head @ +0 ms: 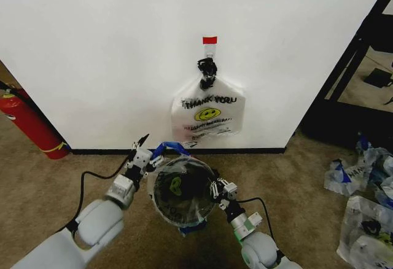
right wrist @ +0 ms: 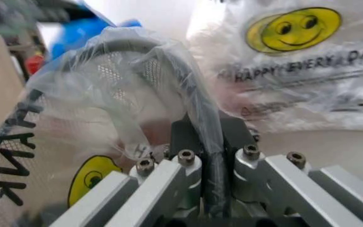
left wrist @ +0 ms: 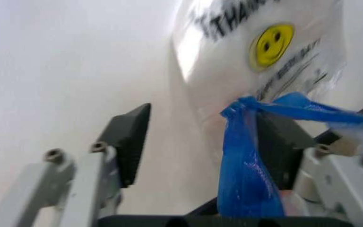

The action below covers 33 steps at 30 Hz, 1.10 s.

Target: Pick up the garbage bag from the wall and place it over the trash bin.

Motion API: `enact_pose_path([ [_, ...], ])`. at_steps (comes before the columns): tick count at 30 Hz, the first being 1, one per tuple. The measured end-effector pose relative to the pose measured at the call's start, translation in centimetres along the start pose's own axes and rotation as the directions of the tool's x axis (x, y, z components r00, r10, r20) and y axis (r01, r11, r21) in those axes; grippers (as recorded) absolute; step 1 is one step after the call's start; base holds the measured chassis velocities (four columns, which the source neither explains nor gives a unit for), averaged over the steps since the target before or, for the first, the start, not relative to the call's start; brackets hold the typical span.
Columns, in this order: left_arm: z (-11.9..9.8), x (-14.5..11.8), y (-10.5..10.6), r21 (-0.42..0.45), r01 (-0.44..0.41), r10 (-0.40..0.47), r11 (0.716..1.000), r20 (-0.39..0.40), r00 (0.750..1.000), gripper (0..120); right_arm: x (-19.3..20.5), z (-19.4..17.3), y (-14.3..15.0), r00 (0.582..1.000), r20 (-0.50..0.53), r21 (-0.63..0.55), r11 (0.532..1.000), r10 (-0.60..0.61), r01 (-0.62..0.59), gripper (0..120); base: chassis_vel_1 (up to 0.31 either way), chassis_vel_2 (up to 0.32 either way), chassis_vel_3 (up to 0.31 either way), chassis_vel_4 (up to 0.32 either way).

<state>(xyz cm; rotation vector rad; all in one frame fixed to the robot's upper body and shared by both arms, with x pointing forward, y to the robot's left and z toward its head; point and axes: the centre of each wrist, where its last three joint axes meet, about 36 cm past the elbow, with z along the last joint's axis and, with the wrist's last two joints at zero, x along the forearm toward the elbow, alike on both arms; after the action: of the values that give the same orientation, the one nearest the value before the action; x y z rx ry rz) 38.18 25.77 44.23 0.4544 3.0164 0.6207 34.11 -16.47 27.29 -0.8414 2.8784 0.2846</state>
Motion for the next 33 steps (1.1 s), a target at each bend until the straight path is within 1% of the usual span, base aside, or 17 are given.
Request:
enact_pose_path([
  [2, 0.7, -0.2, 0.0, 0.009, -0.001, 0.001, 1.0, -0.021, 1.0, 46, 0.0, -0.3, 0.1, 1.0, 0.018, -0.018, 0.999, -0.026, 0.026, 0, 0.0, 0.0, 0.0, 0.0],
  [3, 0.7, -0.2, 0.0, 0.009, -0.001, 0.001, 1.0, -0.021, 1.0, 46, 0.0, -0.3, 0.1, 1.0, 0.018, -0.018, 0.999, -0.026, 0.026, 0, 0.0, 0.0, 0.0, 0.0],
  [5, 1.4, -0.3, -0.1, 0.023, -0.005, 0.006, 1.0, -0.042, 0.999, 40, -0.1, -0.5, 0.3, 0.998, 0.038, -0.036, 0.998, -0.045, 0.046, 0, 0.0, 0.0, 0.0, 0.0],
  [9, 2.2, 0.0, -0.4, 0.039, -0.011, 0.013, 0.999, -0.066, 0.998, 22, 0.0, -0.9, 0.3, 0.995, 0.063, -0.061, 0.995, -0.072, 0.075, 0, 0.0, 0.0, 0.0, 0.0],
  [11, 2.2, 0.0, -0.4, 0.04, -0.012, 0.014, 0.999, -0.067, 0.998, 22, 0.0, -0.9, 0.3, 0.995, 0.065, -0.063, 0.995, -0.074, 0.078, 0, 0.0, 0.0, 0.0, 0.0],
  [12, 2.5, 0.1, -0.4, 0.044, -0.014, 0.017, 0.999, -0.074, 0.997, 12, 0.1, -1.0, 0.3, 0.993, 0.075, -0.073, 0.993, -0.09, 0.096, 0, 0.0, 0.0, 0.0, 0.0],
  [15, 2.8, 0.1, -0.2, 0.044, -0.018, 0.021, 0.999, -0.08, 0.997, 2, 0.3, -1.1, 0.0, 0.988, 0.093, -0.08, 0.988, -0.122, 0.129, 0, 0.0, 0.0, 0.0, 0.0],
  [21, 3.1, -0.1, 0.3, 0.045, -0.03, 0.033, 0.999, -0.071, 0.997, 0, 0.5, -1.3, 0.0, 0.985, 0.112, -0.089, 0.986, -0.132, 0.142, 0, 0.0, 0.0, 0.0, 0.0],
  [23, 3.6, -0.4, 0.8, 0.085, -0.107, 0.109, 0.991, -0.025, 0.994, 0, 0.4, -1.3, 0.2, 0.987, 0.119, -0.114, 0.986, -0.11, 0.124, 0, 0.0, 0.0, 0.0, 0.0],
  [24, 3.6, -0.4, 0.8, 0.085, -0.107, 0.109, 0.991, -0.025, 0.994, 0, 0.4, -1.3, 0.2, 0.987, 0.119, -0.114, 0.986, -0.11, 0.124, 0, 0.0, 0.0, 0.0, 0.0],
  [25, 4.3, -0.7, 1.6, 0.093, -0.177, 0.175, 0.98, 0.029, 0.984, 5, 0.4, -1.3, 0.4, 0.988, 0.12, -0.137, 0.984, -0.095, 0.112, 0, 0.0, 0.0, 0.0, 0.0],
  [27, 4.6, -0.9, 1.9, 0.093, -0.2, 0.196, 0.975, 0.047, 0.979, 7, 0.4, -1.3, 0.4, 0.989, 0.12, -0.143, 0.984, -0.091, 0.108, 0, 0.0, 0.0, 0.0, 0.0],
  [28, 5.6, -1.6, 3.2, 0.081, -0.293, 0.284, 0.953, 0.109, 0.953, 15, 0.3, -1.2, 0.5, 0.991, 0.112, -0.177, 0.98, -0.069, 0.089, 0, 0.0, 0.0, 0.0, 0.0],
  [29, 5.7, -1.7, 3.4, 0.077, -0.31, 0.3, 0.948, 0.118, 0.947, 16, 0.3, -1.2, 0.5, 0.992, 0.11, -0.182, 0.98, -0.066, 0.085, 0, 0.0, 0.0, 0.0, 0.0],
  [30, 6.5, -3.4, 5.7, 0.03, -0.433, 0.421, 0.901, 0.182, 0.889, 23, 0.1, -1.3, 0.5, 0.994, 0.095, -0.211, 0.975, -0.048, 0.067, 0, 0.0, 0.0, 0.0, 0.0],
  [32, 6.9, -4.6, 7.4, -0.01, -0.487, 0.478, 0.873, 0.21, 0.853, 29, 0.0, -1.1, 0.2, 0.995, 0.087, -0.207, 0.976, -0.05, 0.067, 0, 0.0, 0.0, 0.0, 0.0],
  [33, 7.0, -4.8, 7.9, -0.016, -0.499, 0.49, 0.867, 0.214, 0.845, 34, 0.0, -1.1, 0.0, 0.995, 0.084, -0.202, 0.977, -0.055, 0.071, 0, 0.0, 0.0, 0.0, 0.0],
])
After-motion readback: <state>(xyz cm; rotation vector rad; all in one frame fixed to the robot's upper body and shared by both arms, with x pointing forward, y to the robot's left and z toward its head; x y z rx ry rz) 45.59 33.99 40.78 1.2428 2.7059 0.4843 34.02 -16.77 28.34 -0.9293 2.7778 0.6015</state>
